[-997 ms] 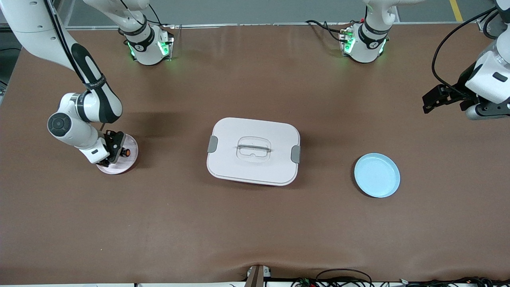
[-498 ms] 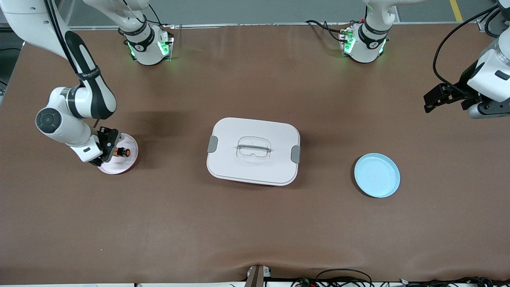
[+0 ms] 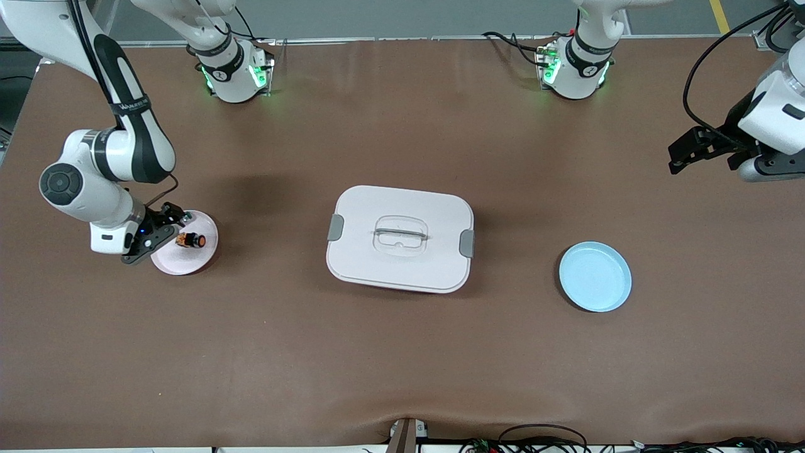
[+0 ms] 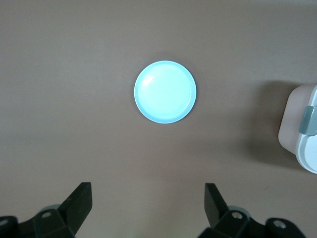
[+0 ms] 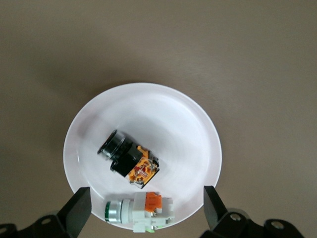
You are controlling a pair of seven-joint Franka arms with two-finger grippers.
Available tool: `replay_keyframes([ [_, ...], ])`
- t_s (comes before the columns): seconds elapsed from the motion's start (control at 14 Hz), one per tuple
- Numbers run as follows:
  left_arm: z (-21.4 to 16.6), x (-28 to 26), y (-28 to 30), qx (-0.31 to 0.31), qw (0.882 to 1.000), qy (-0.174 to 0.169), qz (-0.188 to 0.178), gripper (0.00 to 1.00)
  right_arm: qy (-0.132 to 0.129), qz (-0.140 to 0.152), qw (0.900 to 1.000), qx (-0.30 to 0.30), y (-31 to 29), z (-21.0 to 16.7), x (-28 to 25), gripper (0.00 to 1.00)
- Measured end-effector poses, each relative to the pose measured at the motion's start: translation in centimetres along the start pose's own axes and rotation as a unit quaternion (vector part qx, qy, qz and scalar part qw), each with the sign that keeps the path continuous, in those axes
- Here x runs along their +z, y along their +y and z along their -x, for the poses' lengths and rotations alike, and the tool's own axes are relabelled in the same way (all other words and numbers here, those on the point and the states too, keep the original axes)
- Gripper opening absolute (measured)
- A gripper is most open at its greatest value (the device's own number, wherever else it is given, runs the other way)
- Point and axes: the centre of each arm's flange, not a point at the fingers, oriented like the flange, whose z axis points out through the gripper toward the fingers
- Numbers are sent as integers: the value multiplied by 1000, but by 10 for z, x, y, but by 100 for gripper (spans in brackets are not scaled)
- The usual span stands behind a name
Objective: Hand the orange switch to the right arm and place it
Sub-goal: 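Lower the switch onto the white plate and open the right gripper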
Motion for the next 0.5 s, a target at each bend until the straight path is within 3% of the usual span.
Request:
replay_keyframes([
  [0.21,1,-1,0,0,1000,-1,0,100,8,3,991,132,-4,-5,-2,100],
  [0.5,1,0,0,0,1000,-2,0,100,6,2,985,172,-8,-9,-4,100],
])
